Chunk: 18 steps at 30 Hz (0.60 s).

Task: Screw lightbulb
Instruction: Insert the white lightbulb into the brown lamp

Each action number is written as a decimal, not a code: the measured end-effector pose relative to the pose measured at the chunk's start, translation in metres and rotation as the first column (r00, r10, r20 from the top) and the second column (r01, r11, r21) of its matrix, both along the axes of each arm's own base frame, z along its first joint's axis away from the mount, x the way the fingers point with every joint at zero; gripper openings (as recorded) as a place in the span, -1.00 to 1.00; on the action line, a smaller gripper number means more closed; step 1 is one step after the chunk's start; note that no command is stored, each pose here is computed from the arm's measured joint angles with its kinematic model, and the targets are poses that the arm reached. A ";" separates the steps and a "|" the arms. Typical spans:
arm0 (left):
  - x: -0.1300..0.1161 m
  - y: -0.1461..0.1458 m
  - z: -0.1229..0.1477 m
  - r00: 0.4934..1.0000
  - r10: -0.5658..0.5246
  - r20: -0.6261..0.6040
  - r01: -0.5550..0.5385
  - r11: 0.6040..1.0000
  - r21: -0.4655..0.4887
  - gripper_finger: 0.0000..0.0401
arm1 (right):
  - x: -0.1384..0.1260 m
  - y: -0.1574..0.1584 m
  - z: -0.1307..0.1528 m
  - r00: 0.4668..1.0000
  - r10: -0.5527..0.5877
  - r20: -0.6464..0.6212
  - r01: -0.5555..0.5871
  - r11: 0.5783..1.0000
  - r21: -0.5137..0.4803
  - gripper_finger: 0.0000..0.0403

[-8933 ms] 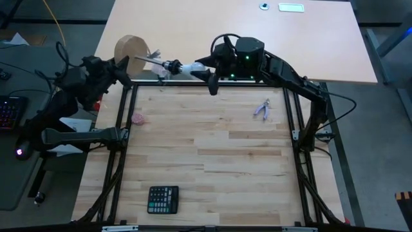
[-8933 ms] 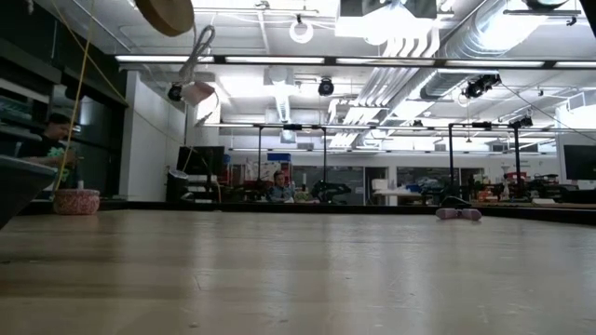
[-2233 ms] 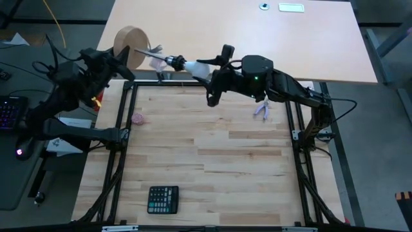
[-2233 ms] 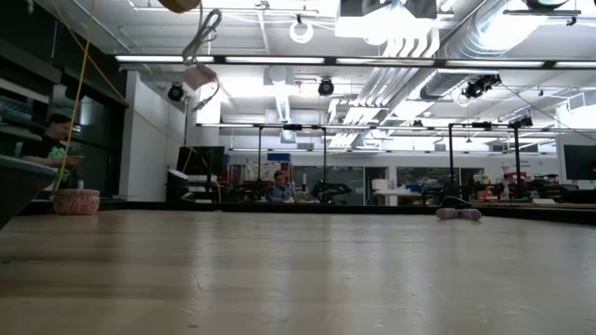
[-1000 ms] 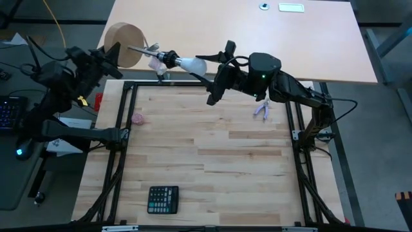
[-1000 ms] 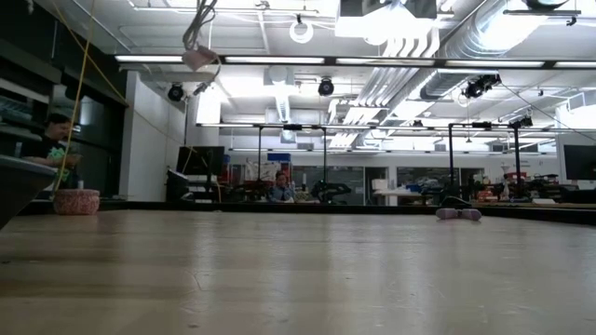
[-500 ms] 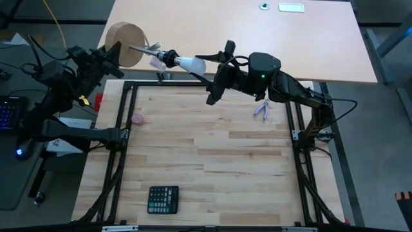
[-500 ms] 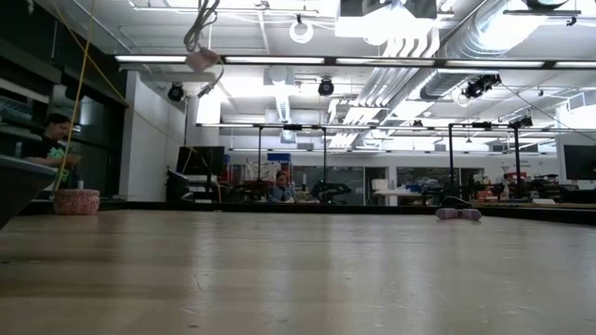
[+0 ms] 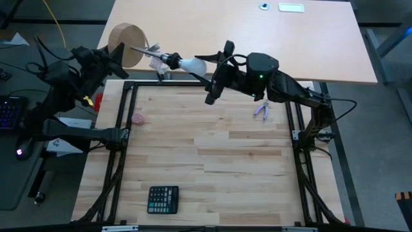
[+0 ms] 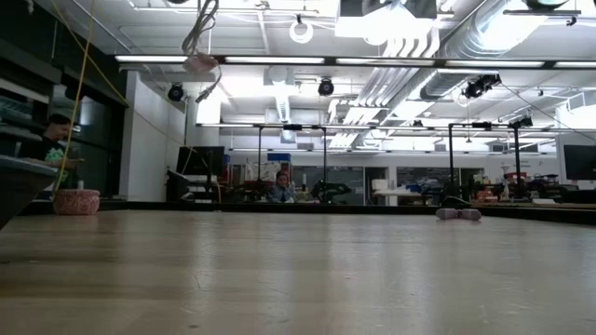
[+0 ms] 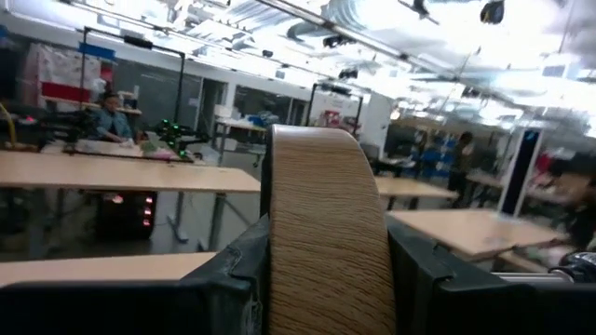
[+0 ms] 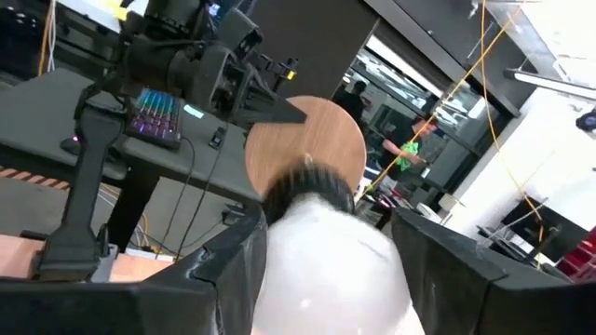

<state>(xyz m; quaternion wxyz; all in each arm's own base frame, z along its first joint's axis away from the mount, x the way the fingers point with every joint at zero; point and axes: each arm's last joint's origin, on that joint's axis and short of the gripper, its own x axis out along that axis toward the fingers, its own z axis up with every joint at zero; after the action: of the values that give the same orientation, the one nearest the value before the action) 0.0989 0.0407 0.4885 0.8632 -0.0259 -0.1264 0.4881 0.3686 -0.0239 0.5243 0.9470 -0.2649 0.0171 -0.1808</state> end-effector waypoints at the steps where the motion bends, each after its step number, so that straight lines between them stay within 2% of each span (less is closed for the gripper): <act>1: 0.001 0.000 -0.001 1.000 0.011 -0.021 -0.011 1.000 0.005 -0.39 | 0.000 0.000 0.000 1.000 0.002 0.001 -0.002 1.000 0.002 0.07; 5: 0.006 0.001 -0.004 0.996 0.019 -0.083 -0.017 1.000 0.021 -0.39 | 0.001 0.001 -0.001 1.000 0.011 0.001 -0.011 1.000 0.004 0.07; 12: 0.007 0.001 -0.002 0.998 0.021 -0.057 -0.020 1.000 0.021 -0.39 | 0.001 0.000 -0.002 1.000 0.004 -0.013 -0.004 1.000 -0.002 0.07; 18: 0.005 0.002 -0.004 0.988 0.064 -0.138 -0.059 0.997 0.042 -0.39 | 0.000 -0.002 -0.005 0.996 -0.067 -0.050 0.068 0.998 0.001 0.07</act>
<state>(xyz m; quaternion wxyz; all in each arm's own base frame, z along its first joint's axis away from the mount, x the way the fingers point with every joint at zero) 0.1035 0.0422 0.4841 0.8547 0.0285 -0.0757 0.5128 0.3682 -0.0256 0.5194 0.9400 -0.2672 0.0498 -0.2061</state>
